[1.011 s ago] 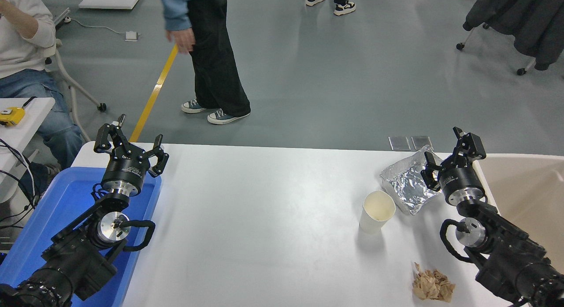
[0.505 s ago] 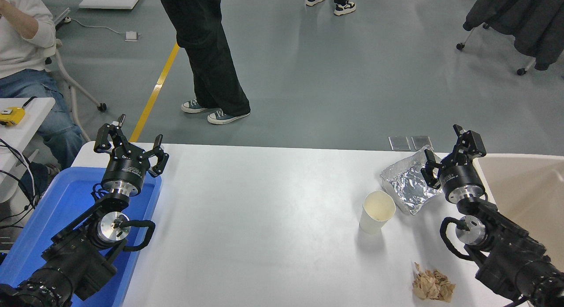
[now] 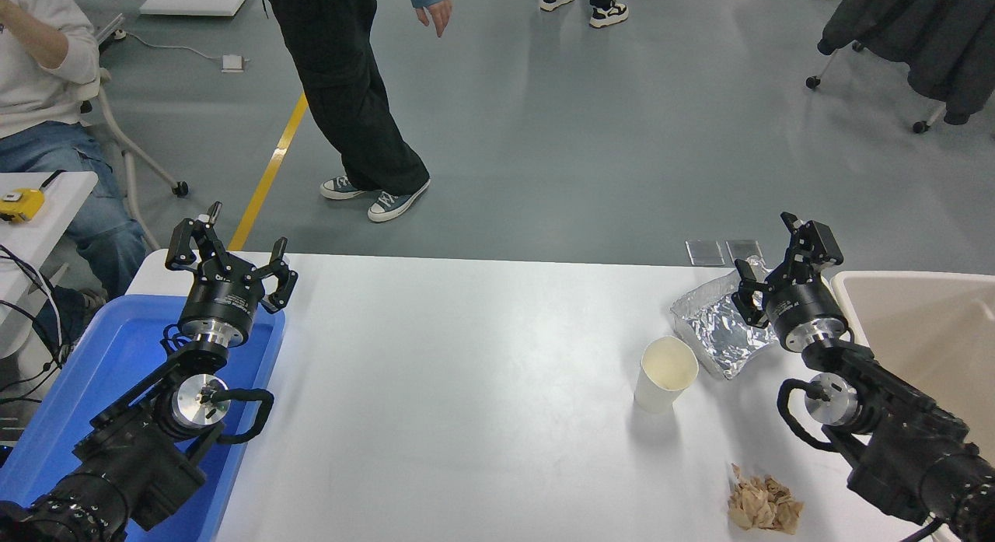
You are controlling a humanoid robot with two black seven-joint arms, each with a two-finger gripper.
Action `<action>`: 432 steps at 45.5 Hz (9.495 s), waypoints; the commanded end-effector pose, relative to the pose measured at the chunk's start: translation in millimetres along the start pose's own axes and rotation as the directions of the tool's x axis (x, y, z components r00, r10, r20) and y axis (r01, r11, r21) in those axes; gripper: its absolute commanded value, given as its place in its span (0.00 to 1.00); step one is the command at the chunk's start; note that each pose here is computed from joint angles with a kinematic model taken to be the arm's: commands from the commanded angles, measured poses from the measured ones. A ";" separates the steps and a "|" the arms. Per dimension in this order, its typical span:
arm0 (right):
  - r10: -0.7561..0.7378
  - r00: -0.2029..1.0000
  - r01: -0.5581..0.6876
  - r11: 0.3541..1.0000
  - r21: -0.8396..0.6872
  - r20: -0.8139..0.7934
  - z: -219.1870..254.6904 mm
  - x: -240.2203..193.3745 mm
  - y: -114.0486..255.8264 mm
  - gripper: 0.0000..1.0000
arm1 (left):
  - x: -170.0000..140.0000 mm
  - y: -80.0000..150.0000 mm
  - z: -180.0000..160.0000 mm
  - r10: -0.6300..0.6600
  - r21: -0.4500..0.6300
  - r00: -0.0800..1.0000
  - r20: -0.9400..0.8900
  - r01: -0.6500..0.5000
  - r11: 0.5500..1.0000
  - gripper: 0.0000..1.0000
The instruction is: Dispose of the paper cup in the dustbin
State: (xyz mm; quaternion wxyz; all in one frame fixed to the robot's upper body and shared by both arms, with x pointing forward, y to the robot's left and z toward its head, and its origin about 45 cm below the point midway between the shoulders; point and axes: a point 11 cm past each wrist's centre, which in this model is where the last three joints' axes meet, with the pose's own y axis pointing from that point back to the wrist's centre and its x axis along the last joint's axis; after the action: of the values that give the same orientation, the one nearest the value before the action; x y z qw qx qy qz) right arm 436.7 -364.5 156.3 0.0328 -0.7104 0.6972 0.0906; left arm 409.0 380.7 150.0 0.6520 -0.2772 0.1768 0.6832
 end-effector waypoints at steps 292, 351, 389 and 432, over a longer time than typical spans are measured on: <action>0.078 0.537 -0.462 0.860 -0.215 -0.840 -64.1 247.5 132.4 0.00 | -0.4 -0.4 0.2 -0.001 -0.001 1.000 0.000 0.001 1.000 1.00; 0.466 0.616 -0.711 0.676 -0.194 -0.635 38.2 239.9 163.0 0.00 | -0.4 -0.4 0.2 -0.001 -0.001 1.000 0.000 0.001 1.000 1.00; 0.459 0.619 -0.705 0.683 -0.192 -0.637 33.1 241.9 161.2 1.00 | -0.4 -0.4 0.2 -0.001 -0.001 1.000 0.000 0.001 1.000 1.00; 0.482 0.634 -0.670 0.733 -0.117 -0.604 1.1 226.2 119.2 1.00 | -0.4 -0.4 0.2 -0.001 -0.001 1.000 0.000 0.001 1.000 1.00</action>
State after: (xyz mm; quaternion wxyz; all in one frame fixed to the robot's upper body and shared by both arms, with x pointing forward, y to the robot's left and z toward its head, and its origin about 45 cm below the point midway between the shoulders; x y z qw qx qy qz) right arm 306.4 -596.1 117.5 -0.3232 -0.4269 0.8443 0.0187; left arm 409.3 380.6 150.4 0.6521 -0.2776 0.1764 0.6831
